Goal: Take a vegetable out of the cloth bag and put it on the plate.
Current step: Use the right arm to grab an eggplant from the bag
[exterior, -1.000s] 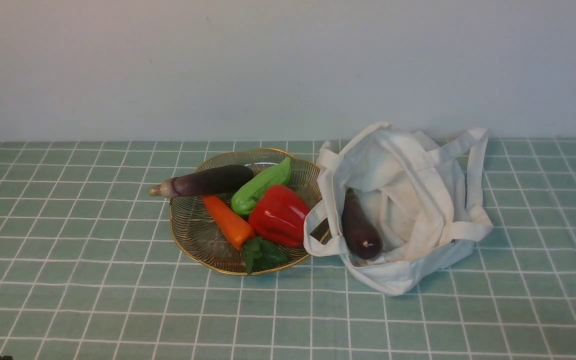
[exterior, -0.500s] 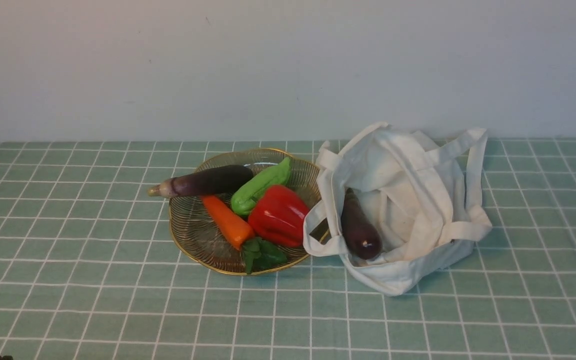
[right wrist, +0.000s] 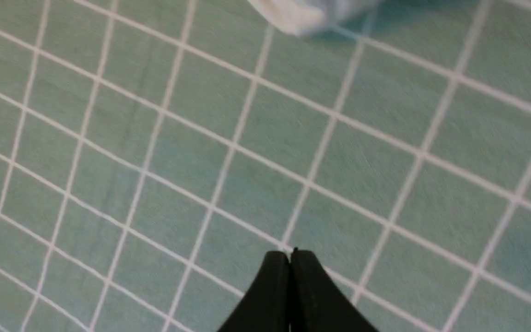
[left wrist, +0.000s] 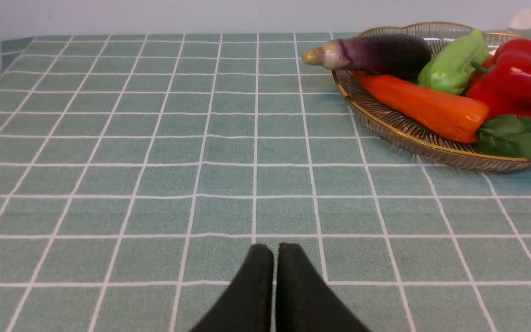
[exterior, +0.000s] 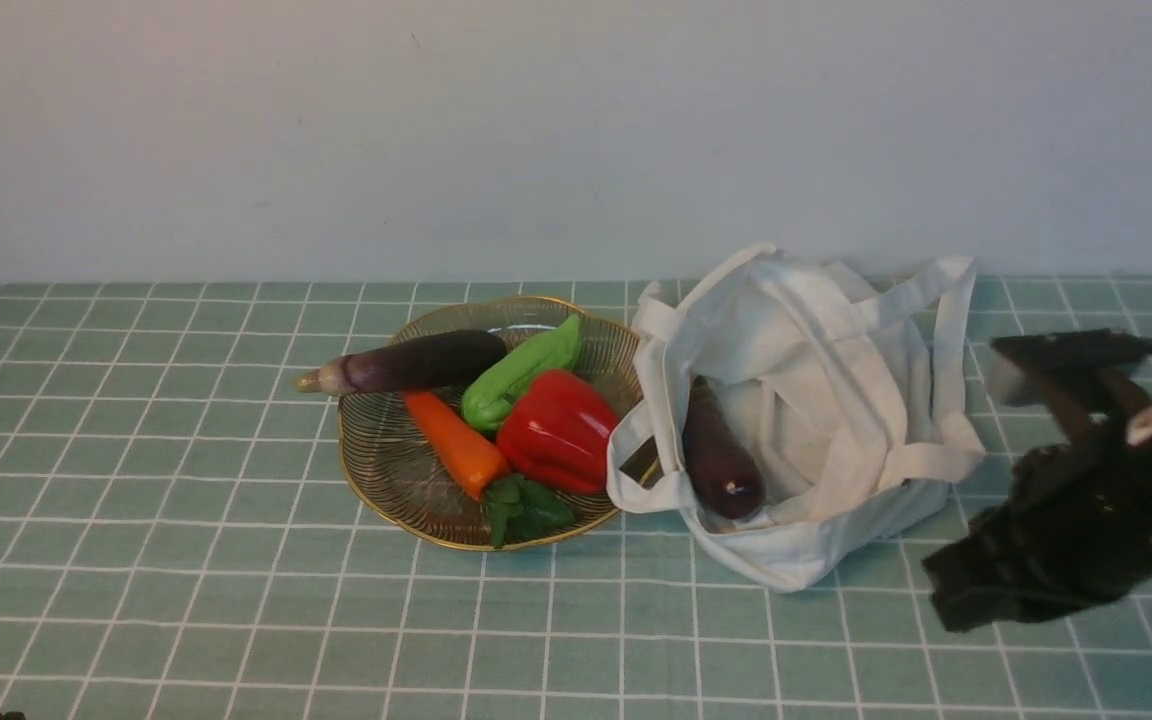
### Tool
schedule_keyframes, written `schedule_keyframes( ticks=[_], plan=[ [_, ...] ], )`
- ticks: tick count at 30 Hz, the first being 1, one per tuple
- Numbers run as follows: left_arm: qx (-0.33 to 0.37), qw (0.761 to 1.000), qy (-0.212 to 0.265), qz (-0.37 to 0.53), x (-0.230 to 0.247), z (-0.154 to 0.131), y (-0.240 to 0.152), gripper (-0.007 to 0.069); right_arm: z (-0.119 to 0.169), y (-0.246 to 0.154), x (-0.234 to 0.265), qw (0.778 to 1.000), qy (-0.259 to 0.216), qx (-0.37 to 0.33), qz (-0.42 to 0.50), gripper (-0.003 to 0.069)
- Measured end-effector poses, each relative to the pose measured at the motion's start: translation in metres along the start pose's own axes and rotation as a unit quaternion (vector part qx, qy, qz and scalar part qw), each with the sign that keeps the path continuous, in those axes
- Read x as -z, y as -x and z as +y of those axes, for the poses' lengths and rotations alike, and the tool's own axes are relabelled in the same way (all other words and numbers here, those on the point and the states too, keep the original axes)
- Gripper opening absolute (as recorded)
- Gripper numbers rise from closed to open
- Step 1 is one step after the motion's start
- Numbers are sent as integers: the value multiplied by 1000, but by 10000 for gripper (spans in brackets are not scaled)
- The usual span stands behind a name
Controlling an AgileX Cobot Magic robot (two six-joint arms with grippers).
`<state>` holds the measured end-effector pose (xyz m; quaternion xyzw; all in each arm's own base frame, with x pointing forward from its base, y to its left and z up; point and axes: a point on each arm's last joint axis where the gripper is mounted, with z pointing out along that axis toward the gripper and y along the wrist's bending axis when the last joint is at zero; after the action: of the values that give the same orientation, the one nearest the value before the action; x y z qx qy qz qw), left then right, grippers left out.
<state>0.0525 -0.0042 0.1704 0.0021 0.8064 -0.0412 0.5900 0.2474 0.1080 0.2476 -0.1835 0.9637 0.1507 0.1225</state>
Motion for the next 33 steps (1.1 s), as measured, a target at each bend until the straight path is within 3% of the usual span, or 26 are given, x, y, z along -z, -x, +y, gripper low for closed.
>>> schedule_keyframes(
  ticks=[6,11,17,21,33],
  plan=[
    [0,1000,0,0,0,0,0,-4,30,55,-4,998,-16,16,-54,22],
    [0,1000,0,0,0,0,0,-4,37,87,-21,997,-25,-5,-72,105],
    [0,1000,0,0,0,0,0,-4,28,110,-64,996,-37,-50,-69,313],
    [0,1000,0,0,0,0,0,-4,21,113,-86,993,-53,-76,-69,405],
    [0,1000,0,0,0,0,0,-4,10,110,-126,990,-67,-120,-38,440]
  ],
)
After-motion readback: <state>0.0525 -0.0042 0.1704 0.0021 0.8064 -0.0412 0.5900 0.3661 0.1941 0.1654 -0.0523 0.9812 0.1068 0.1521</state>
